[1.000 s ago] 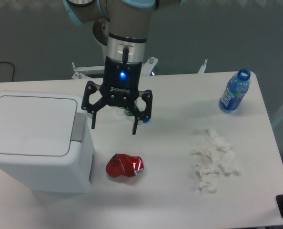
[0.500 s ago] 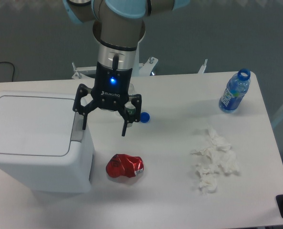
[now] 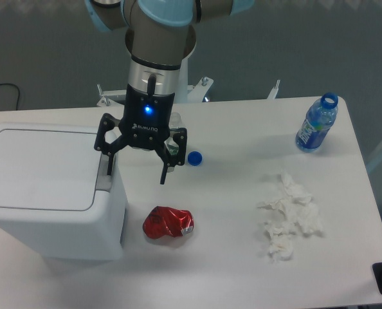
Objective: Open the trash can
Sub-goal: 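Lower the gripper finger onto the lid's grey button, then hold the gripper at the button while the bin lid swings open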
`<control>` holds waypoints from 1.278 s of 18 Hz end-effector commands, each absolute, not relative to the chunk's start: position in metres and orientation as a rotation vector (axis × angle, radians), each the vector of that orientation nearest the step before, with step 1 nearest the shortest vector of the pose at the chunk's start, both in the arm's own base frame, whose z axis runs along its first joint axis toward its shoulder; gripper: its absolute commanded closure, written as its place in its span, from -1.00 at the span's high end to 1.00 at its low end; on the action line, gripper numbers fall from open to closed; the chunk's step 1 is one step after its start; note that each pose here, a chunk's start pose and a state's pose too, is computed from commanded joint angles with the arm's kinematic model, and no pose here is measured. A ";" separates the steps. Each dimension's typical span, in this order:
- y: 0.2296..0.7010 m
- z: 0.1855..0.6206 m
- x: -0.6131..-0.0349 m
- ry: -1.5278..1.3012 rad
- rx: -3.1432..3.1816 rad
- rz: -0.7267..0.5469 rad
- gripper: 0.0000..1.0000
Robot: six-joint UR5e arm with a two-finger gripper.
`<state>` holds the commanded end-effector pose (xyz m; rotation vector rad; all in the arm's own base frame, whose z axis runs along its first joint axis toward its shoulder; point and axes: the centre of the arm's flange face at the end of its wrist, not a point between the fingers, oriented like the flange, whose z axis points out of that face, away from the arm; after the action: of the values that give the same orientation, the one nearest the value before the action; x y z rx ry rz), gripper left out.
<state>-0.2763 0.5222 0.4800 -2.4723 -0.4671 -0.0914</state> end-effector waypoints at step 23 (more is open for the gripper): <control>0.522 0.472 -0.275 -0.472 -2.485 -0.101 1.00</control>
<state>-0.2753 0.5223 0.4719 -2.4847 -0.4721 -0.1014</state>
